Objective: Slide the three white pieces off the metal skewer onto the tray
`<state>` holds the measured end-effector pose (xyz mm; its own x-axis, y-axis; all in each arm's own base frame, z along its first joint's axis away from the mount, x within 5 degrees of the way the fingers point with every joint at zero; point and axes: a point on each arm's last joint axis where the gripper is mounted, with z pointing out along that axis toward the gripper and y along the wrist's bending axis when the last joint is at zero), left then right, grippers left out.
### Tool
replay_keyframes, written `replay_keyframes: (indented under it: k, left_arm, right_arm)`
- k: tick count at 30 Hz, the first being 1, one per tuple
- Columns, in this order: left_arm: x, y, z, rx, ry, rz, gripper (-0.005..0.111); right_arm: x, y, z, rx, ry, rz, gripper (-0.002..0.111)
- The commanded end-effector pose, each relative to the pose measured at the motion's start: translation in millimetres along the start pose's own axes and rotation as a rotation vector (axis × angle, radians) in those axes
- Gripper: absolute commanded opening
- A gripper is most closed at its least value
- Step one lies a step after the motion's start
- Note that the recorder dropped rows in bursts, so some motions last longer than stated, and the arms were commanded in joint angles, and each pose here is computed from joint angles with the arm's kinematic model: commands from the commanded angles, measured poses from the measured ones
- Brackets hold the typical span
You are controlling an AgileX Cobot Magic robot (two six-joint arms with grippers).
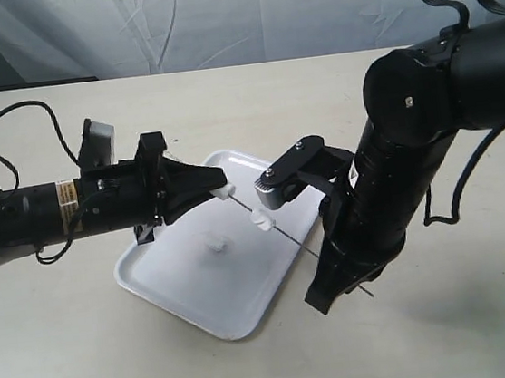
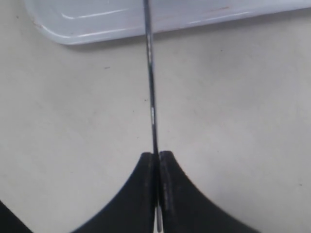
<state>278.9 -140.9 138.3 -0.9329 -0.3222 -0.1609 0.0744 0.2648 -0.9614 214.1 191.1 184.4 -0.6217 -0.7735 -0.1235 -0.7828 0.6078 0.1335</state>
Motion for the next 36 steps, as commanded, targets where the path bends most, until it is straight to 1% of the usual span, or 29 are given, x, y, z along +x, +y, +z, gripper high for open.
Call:
replay_keyframes:
  k: [1,5,12,25,28,30,33,36]
  left_arm:
    - [-19.4,3.6,-14.5,0.021,-0.108,-0.036,0.004]
    - [-30.0,7.0,-30.0,0.036,-0.139,-0.035,0.004]
    - [-44.5,18.8,-57.6,-0.004,-0.184,-0.03,0.004]
    - [-49.8,30.3,-76.6,-0.075,-0.185,-0.018,0.004]
    - [-48.5,32.2,-77.0,-0.095,-0.169,-0.011,0.004]
    - [-46.7,35.1,-77.1,-0.128,-0.148,-0.001,0.004]
    - [-39.1,39.5,-72.5,-0.192,-0.074,0.033,0.004]
    - [-28.4,43.1,-63.4,-0.264,0.021,0.083,0.004]
  right_arm:
    - [10.6,-0.1,-0.2,-0.005,0.109,-0.017,-0.001]
    - [11.6,-0.1,-0.3,-0.005,0.12,-0.019,-0.001]
    - [14.2,-1.0,-0.7,0.003,0.149,-0.035,-0.001]
    - [17.1,-1.8,-1.2,0.011,0.182,-0.043,-0.001]
    - [17.4,-1.9,-1.3,0.012,0.186,-0.044,-0.001]
    - [17.1,-2.2,-1.2,0.015,0.183,-0.045,-0.001]
    - [16.2,-3.5,-1.1,0.029,0.173,-0.054,-0.001]
    - [14.4,-4.4,-0.8,0.041,0.152,-0.022,-0.001]
